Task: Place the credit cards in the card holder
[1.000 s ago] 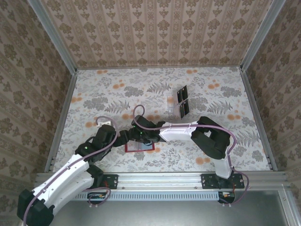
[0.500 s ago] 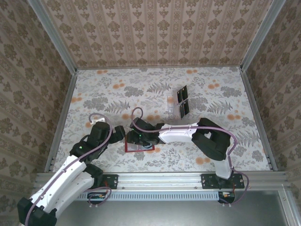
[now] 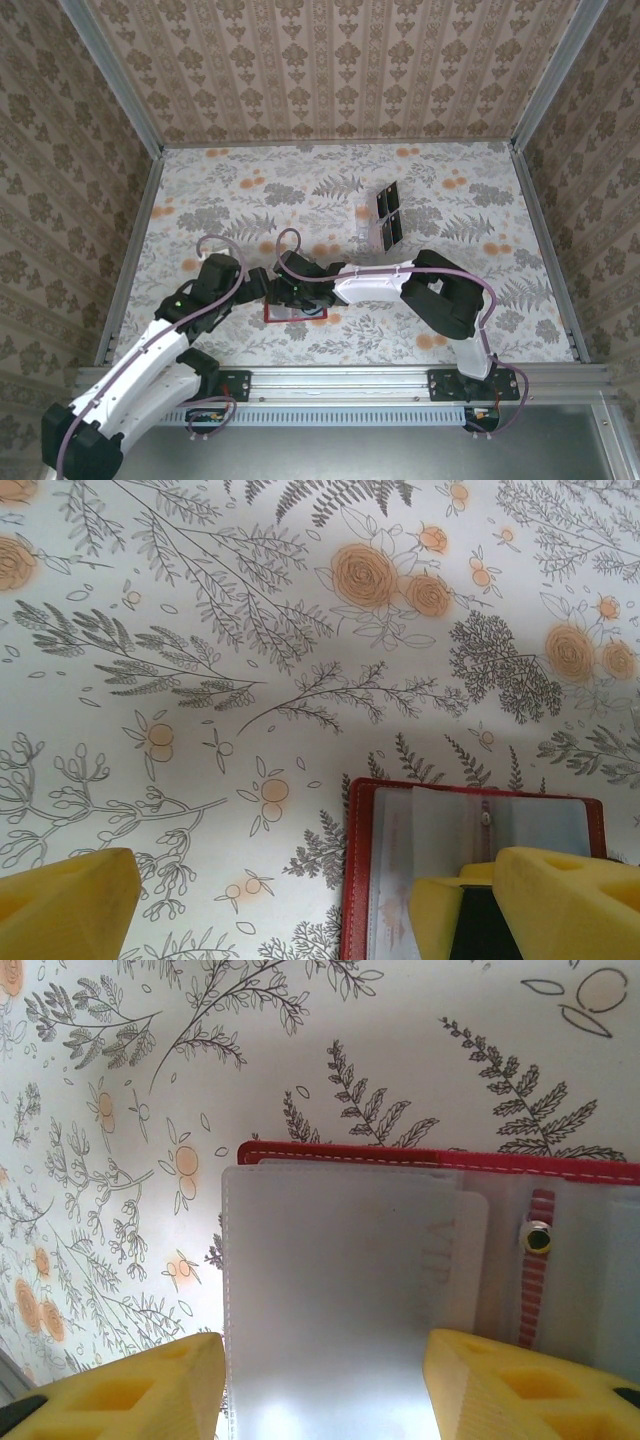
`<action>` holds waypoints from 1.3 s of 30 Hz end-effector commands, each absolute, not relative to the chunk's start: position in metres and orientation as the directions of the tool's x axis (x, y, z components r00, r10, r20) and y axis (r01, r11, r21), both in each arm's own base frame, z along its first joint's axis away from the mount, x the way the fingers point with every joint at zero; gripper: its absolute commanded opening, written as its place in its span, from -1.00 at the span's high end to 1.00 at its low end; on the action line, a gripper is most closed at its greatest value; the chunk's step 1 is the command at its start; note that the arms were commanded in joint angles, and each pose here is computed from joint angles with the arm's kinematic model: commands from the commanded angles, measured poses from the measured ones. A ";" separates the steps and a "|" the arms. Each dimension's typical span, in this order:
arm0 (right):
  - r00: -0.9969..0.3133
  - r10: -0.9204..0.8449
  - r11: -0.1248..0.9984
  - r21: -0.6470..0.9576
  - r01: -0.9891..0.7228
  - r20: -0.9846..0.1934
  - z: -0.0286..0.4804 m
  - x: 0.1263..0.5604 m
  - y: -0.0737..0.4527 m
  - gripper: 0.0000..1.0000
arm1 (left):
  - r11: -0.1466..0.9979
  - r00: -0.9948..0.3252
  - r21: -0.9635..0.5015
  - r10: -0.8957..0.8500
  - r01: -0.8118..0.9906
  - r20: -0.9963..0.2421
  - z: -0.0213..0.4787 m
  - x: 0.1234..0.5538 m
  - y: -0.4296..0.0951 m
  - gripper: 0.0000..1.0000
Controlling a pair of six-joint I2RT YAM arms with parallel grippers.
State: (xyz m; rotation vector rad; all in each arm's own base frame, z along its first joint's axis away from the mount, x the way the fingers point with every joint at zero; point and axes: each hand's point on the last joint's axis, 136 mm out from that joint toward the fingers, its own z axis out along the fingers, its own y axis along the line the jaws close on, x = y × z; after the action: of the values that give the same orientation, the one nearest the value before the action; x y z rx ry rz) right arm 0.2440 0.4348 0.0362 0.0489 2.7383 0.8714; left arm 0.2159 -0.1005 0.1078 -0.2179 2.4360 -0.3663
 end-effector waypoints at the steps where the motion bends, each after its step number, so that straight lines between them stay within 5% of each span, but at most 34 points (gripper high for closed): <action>1: -0.964 0.093 0.882 0.470 -0.035 -0.248 0.012 0.240 0.405 -0.16 | 0.940 -0.763 -0.341 -0.237 -0.023 -0.602 0.121 0.223 -0.109 -1.00; 14: -0.948 0.109 0.942 0.335 0.002 -0.300 0.014 0.251 0.349 -0.16 | 0.932 -0.789 -0.361 -0.213 0.012 -0.576 0.114 0.227 -0.126 -1.00; 27: -0.906 0.063 0.805 0.558 -0.201 -0.418 0.120 0.266 0.392 -0.19 | 0.935 -0.798 -0.353 -0.192 0.027 -0.571 0.108 0.231 -0.134 -1.00; 39: -0.821 0.175 0.959 0.283 0.017 -0.544 0.159 0.327 0.237 -0.05 | 0.947 -0.829 -0.315 -0.128 0.061 -0.545 0.091 0.228 -0.137 -1.00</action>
State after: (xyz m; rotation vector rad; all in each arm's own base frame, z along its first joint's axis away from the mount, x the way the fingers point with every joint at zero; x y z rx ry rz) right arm 0.3220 0.2819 0.1586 0.1349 2.4920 0.5990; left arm 0.2243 -0.1304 0.0852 -0.1105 2.5242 -0.4184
